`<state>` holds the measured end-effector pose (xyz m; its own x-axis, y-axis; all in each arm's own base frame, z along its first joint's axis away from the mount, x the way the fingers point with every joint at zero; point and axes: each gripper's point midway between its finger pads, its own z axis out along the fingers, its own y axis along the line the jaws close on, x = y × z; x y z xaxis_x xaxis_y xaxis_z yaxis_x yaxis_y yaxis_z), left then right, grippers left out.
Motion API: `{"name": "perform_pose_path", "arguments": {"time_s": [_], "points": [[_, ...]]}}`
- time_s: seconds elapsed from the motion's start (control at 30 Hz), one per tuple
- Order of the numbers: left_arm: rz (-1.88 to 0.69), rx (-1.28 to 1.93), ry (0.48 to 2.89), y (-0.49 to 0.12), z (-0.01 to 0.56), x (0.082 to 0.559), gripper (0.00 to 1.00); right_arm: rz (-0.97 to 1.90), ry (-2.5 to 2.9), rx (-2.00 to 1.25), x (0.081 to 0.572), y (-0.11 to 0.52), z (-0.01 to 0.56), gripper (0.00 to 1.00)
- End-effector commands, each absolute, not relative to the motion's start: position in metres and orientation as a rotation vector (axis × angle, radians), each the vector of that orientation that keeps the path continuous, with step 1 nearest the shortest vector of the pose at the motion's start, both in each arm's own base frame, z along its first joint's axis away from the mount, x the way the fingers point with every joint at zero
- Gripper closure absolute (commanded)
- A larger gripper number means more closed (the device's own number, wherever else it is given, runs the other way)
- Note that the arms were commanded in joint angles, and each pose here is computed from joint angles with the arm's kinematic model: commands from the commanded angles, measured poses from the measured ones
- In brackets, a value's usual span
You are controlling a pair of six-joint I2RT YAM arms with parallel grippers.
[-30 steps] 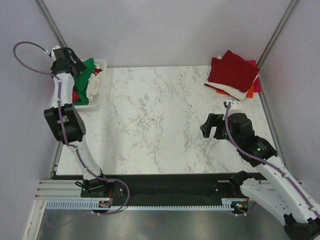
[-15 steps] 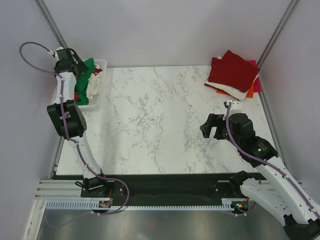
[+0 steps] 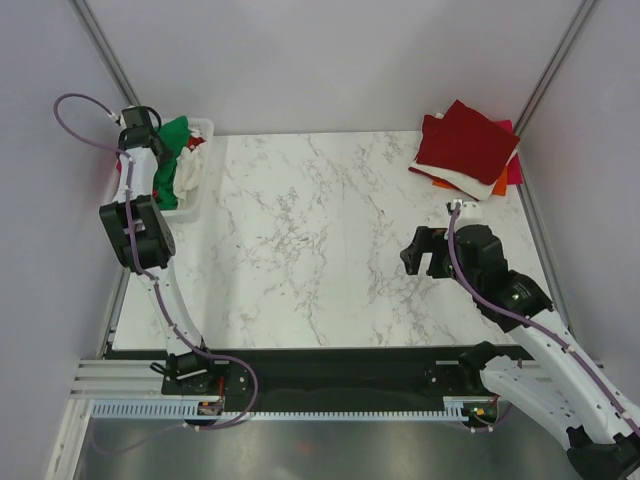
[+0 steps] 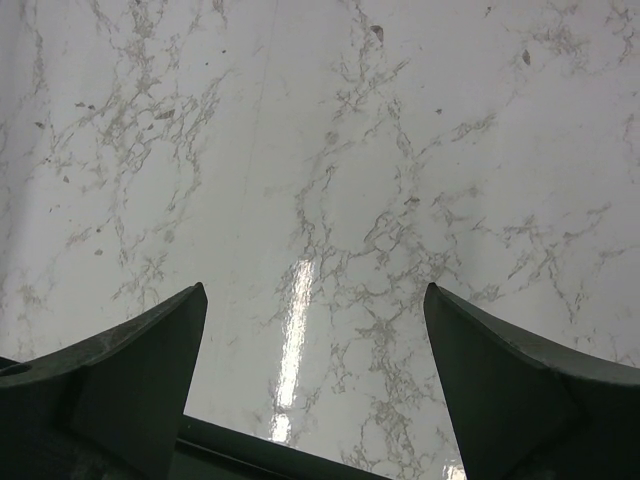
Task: Fold and stack the t-shirts
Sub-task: Grab the tshirt from the pile, then move the tshirt to the center of the board
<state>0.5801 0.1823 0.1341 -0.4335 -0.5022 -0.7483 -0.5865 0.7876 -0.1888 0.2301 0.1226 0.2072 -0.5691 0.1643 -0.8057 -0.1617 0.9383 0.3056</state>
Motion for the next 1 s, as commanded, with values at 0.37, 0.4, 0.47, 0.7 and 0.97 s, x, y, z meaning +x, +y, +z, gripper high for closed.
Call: {"name": "perform_pose_path", "arguments": {"time_s": [0.37, 0.4, 0.47, 0.7, 0.97], "points": [[-0.128, -0.688, 1.754, 0.126, 0.334, 0.588, 0.98, 0.394, 2.126, 0.018, 0.24, 0.122, 0.204, 0.02], [-0.171, -0.637, 1.69, 0.11, 0.373, 0.586, 0.98, 0.39, 2.127, 0.017, 0.241, 0.121, 0.204, 0.02], [-0.262, -0.519, 1.591, 0.071, 0.442, 0.569, 0.98, 0.389, 2.127, 0.016, 0.242, 0.122, 0.204, 0.02], [-0.414, -0.385, 1.226, 0.027, 0.627, 0.431, 0.96, 0.388, 2.097, 0.037, 0.24, 0.117, 0.21, 0.02], [-0.607, -0.349, 1.545, -0.025, 0.496, 0.364, 0.0, 0.372, 2.072, 0.071, 0.246, 0.115, 0.218, 0.02]]}}
